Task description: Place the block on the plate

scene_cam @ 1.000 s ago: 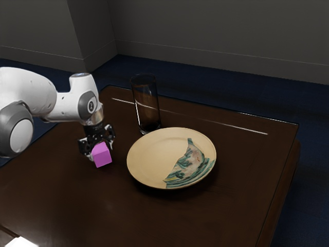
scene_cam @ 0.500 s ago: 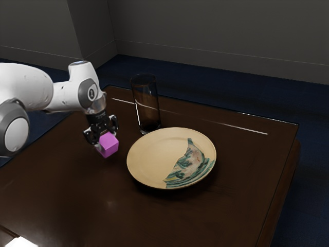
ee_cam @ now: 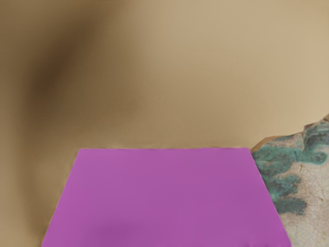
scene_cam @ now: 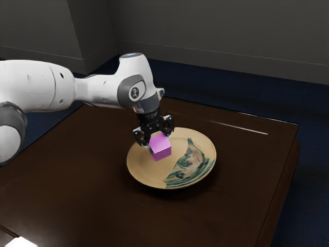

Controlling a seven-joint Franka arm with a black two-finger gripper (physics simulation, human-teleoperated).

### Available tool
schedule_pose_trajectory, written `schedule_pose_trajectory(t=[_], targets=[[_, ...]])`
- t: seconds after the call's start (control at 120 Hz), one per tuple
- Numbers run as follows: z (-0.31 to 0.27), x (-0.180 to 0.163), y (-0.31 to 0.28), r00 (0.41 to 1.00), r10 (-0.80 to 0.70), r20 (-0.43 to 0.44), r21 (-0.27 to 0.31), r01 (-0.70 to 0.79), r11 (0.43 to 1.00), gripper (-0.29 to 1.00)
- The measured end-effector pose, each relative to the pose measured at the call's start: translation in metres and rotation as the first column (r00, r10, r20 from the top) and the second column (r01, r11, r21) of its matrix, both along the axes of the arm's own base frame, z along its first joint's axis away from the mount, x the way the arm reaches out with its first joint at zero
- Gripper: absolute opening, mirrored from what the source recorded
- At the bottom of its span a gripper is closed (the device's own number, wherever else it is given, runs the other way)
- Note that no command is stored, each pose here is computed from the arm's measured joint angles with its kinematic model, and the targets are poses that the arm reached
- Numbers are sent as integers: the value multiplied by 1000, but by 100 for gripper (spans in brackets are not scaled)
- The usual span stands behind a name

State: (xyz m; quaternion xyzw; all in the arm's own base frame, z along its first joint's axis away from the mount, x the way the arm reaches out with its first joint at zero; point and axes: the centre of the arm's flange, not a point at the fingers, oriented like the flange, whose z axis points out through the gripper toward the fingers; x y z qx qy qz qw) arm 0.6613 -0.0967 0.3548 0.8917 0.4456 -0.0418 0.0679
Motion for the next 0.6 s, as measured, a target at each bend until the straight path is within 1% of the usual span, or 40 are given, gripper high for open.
schedule_pose_trajectory(t=[0.117,0.225,0.4,0.433,0.483,0.55,0.6], targets=[[-21,6,-8,1000,8,-19,-2,-9,1000,44],[-27,7,-12,1000,18,-25,-6,-18,1000,46],[-21,8,-21,1000,19,-8,-14,-19,1000,58],[-8,11,-21,1000,20,14,-16,-20,1000,60],[33,9,-19,998,7,59,-5,-7,1000,62],[119,-13,-17,991,-59,122,34,55,998,64],[192,-30,-18,973,-147,180,81,134,988,66]])
